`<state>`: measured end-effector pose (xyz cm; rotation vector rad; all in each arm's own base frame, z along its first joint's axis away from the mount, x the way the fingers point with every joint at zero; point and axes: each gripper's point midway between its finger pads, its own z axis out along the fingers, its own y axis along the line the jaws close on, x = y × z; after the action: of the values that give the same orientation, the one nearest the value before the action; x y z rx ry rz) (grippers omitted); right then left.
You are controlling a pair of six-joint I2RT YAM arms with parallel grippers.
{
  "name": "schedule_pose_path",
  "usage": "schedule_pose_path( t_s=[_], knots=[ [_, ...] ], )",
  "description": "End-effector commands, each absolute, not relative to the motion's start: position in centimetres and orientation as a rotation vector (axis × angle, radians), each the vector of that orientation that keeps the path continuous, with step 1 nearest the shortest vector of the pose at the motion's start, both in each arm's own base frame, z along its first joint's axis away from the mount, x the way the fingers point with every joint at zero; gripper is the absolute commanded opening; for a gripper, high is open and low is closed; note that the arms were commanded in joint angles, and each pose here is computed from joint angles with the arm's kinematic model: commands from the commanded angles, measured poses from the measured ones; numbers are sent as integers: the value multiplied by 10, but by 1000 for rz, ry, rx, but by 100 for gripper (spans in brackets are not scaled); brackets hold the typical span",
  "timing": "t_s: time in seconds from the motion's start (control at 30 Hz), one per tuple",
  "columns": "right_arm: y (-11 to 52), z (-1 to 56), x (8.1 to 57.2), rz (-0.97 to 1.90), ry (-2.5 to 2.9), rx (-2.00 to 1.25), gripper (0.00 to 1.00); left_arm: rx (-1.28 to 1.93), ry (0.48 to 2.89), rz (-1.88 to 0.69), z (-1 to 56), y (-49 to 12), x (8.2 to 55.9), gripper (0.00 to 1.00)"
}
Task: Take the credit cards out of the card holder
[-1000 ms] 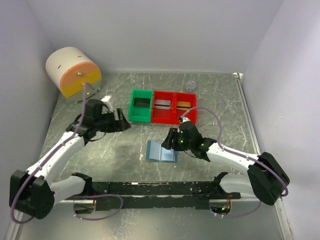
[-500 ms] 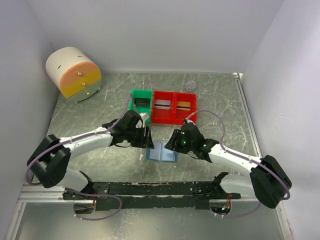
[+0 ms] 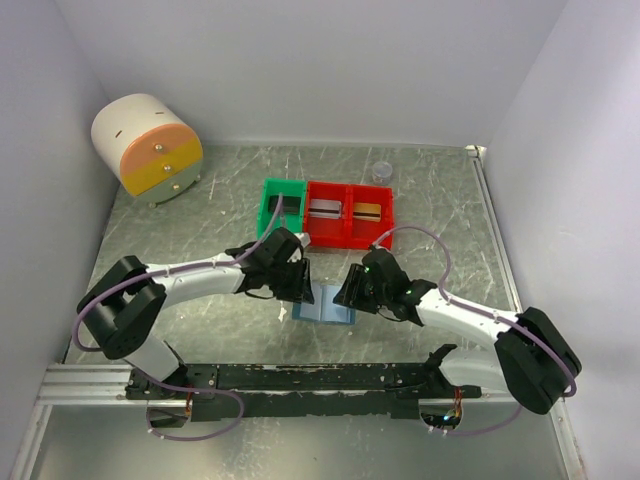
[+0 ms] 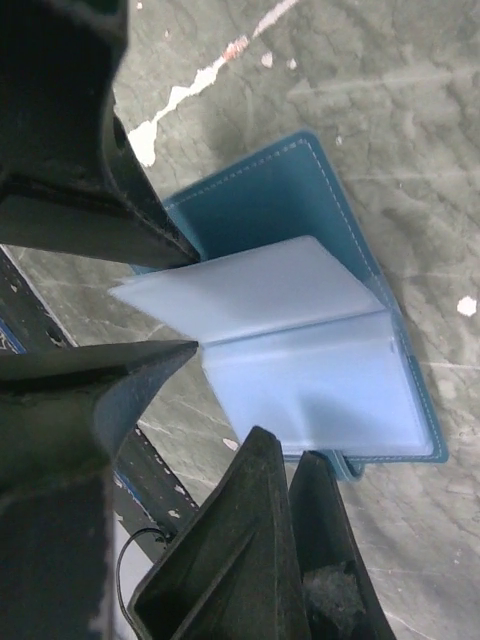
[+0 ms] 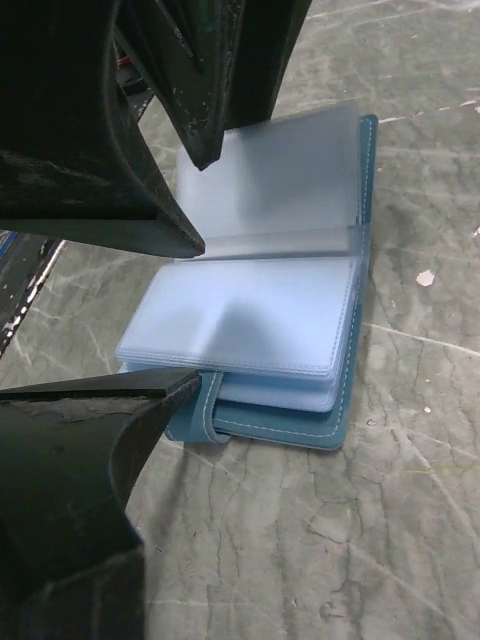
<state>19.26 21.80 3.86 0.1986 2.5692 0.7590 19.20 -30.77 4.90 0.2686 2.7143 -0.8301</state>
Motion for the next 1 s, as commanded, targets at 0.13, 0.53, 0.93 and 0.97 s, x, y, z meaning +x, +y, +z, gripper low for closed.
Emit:
schedule_pose_path(
  t_s=[0.13,0.53,0.93,0.97],
  knots=[
    [215,24,187,757,2608,233,48,309,2702,-627,43,-321,197,17],
    [213,31,191,737,2597,233,49,396,2656,97,23,-297,191,7],
    [209,25,184,858,2597,336,46,355,2683,-87,21,-316,176,7],
    [206,22,183,839,2611,344,46,357,2684,-71,20,-314,177,7]
  ],
)
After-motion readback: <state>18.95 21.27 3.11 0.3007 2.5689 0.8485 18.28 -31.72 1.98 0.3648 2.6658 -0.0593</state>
